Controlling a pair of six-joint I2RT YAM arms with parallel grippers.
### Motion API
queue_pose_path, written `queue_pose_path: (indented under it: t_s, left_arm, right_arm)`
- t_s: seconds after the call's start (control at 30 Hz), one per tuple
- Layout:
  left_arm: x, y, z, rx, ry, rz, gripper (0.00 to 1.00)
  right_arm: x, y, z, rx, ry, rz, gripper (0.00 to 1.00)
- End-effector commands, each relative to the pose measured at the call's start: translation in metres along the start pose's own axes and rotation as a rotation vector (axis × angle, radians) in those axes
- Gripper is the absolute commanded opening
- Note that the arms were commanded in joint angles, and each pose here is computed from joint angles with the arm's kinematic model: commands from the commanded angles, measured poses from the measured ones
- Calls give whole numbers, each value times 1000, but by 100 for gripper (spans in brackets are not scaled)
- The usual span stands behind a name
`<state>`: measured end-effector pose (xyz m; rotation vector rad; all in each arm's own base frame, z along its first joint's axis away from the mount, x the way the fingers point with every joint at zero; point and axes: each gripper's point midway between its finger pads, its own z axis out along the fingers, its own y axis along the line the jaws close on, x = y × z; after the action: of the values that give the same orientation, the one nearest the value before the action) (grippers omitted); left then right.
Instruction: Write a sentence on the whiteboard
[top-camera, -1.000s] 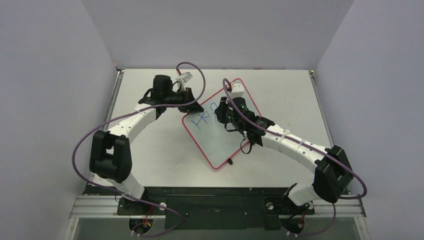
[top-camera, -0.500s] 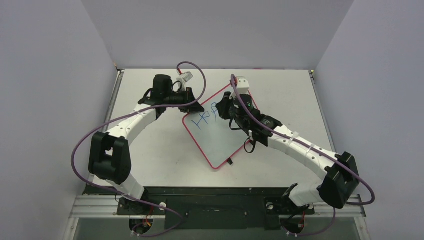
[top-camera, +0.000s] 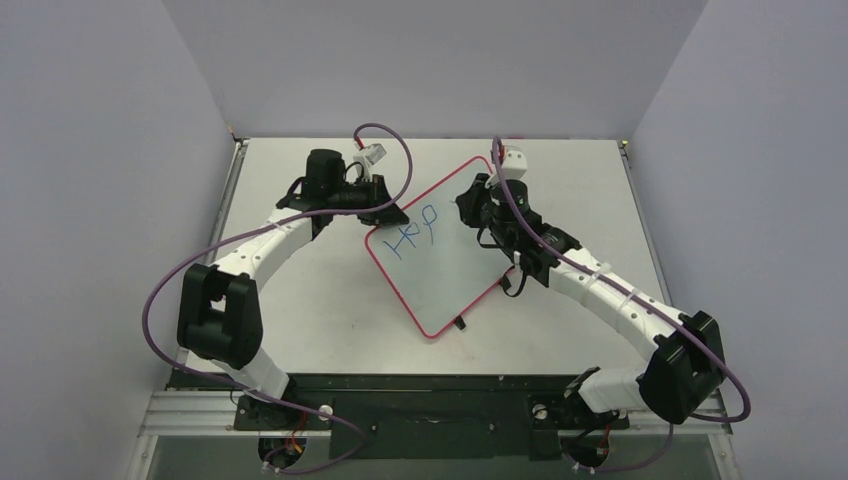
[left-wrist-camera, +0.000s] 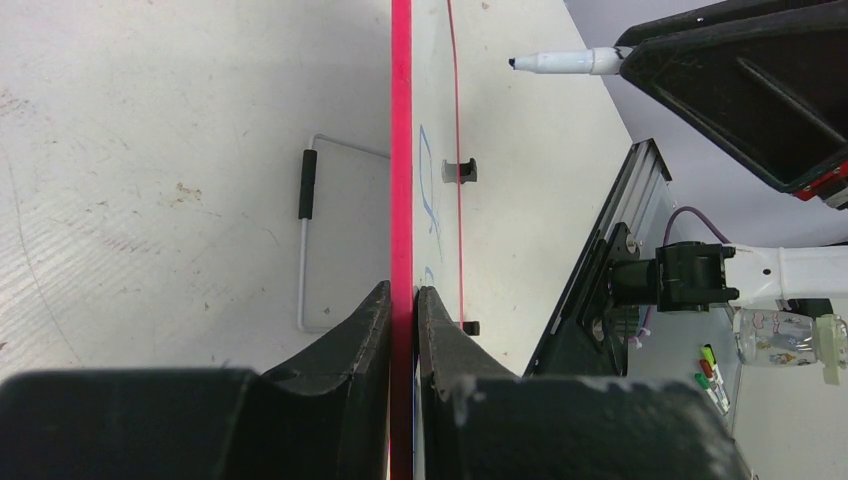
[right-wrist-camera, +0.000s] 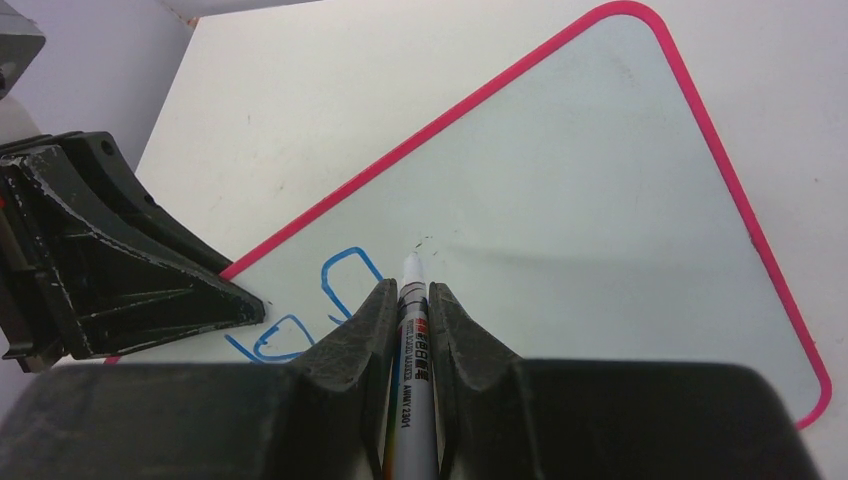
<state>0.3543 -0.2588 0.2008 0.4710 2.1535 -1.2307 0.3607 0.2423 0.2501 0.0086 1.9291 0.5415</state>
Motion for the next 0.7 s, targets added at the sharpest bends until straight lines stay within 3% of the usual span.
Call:
queue_pose_path:
  t_s: [0.0,0.67]
  left_arm:
    - [-18,-23,-8,49,-49,123,0]
    - [-18,-21,-7,48,-47,120,0]
  right_arm:
    - [-4,9,5,-41,-26,22,0]
    - [12,14,28,-59,15,30,0]
